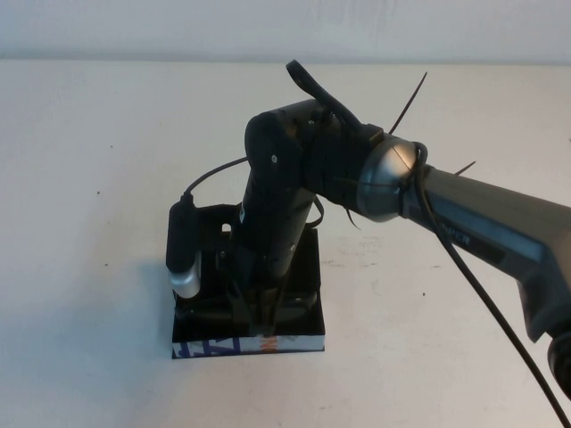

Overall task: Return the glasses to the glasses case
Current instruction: Place the glasses in the glasses case

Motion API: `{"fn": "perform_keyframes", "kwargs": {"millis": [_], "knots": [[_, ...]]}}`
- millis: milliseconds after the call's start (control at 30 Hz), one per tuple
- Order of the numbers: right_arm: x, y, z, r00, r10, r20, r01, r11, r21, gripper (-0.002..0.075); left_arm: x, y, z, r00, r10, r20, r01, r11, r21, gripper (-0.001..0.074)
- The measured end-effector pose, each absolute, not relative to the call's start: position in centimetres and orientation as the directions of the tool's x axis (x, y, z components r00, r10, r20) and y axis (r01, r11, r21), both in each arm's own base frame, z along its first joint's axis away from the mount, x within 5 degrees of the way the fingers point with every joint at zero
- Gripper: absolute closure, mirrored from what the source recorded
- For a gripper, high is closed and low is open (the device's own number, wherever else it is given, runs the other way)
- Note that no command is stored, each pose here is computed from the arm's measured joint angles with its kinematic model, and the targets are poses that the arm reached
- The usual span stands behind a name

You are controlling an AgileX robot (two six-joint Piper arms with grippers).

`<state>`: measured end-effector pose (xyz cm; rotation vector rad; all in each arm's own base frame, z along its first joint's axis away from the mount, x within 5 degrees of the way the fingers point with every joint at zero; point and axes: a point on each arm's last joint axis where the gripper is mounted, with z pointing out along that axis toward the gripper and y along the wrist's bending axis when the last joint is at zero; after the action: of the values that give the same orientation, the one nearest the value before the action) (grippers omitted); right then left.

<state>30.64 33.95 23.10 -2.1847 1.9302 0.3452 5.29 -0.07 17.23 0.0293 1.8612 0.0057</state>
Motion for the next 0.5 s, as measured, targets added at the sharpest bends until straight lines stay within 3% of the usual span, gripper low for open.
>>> {"fn": "perform_keyframes", "kwargs": {"millis": [500], "knots": [[30.97, 33.99, 22.20, 0.098, -0.948, -0.303, -0.994, -0.110, 0.023, 0.0721, 5.29, -0.07, 17.23, -0.286, 0.025, -0.958, 0.017, 1.000, 0.021, 0.0736]]}}
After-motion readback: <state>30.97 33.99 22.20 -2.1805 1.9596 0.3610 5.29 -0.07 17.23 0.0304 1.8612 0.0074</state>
